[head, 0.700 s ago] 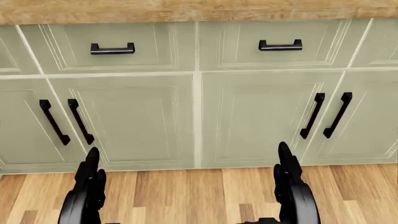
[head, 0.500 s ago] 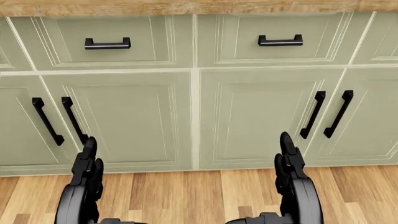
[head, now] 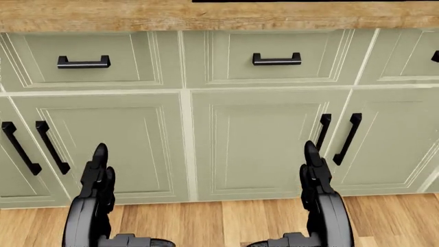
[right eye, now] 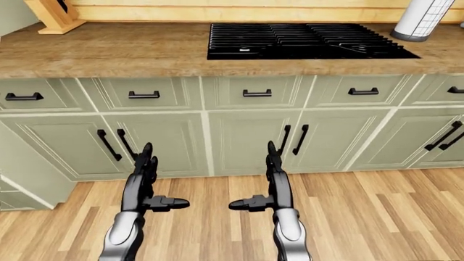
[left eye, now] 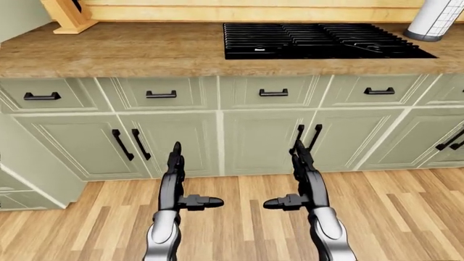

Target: Navigate to the toaster.

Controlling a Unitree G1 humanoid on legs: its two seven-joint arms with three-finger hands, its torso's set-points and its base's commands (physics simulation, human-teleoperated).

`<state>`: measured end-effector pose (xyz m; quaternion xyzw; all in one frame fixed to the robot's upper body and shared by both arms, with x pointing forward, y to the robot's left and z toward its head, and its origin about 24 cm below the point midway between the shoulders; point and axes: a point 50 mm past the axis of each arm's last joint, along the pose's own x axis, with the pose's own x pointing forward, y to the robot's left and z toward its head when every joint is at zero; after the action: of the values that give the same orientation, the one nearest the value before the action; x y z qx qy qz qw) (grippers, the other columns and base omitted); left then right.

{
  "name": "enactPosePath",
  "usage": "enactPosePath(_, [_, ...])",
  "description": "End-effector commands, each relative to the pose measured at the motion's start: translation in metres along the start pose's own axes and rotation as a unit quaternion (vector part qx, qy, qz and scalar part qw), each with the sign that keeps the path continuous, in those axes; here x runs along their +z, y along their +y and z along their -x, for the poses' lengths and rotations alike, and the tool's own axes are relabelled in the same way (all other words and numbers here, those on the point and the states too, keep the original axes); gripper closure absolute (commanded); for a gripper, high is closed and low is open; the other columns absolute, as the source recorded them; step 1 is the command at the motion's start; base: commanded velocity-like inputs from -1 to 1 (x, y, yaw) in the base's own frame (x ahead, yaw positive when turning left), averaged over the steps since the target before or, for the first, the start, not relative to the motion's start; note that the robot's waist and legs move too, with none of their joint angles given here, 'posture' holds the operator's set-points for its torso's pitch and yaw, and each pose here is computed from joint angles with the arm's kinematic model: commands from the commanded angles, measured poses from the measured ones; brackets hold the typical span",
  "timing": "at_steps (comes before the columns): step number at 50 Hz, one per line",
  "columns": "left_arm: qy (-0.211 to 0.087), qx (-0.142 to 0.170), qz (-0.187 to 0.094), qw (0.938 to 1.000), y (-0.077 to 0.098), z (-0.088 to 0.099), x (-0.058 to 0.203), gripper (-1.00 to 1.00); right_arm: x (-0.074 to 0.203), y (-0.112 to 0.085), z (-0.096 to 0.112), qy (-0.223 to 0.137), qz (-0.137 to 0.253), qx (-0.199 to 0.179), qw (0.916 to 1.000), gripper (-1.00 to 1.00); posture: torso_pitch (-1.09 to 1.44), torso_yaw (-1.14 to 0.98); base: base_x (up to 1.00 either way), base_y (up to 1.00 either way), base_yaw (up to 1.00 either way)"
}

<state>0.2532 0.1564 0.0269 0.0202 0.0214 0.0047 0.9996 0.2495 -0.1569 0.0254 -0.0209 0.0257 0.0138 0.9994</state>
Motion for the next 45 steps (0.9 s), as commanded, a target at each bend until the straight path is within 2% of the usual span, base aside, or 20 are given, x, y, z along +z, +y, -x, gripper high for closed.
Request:
enactPosePath(1, [-0.036,-0.005,-0.002,0.9993,-0.0015,-0.0027,0.0146,-1.0,0.0135,-0.0016,-0.0032,-0.037,0.001,-0.005,0.9993,-1.0,0.0,0.0,0.0,-0.42,0.0])
enactPosePath(45, [-0.035,-0.007,-0.006,0.9993,-0.0006,-0.0021,0.0116,-1.0,0.0117,0.0012,-0.0024,-0.038,0.011,-0.003,0.9992,-1.0,0.0,0.0,0.0,-0.3,0.0])
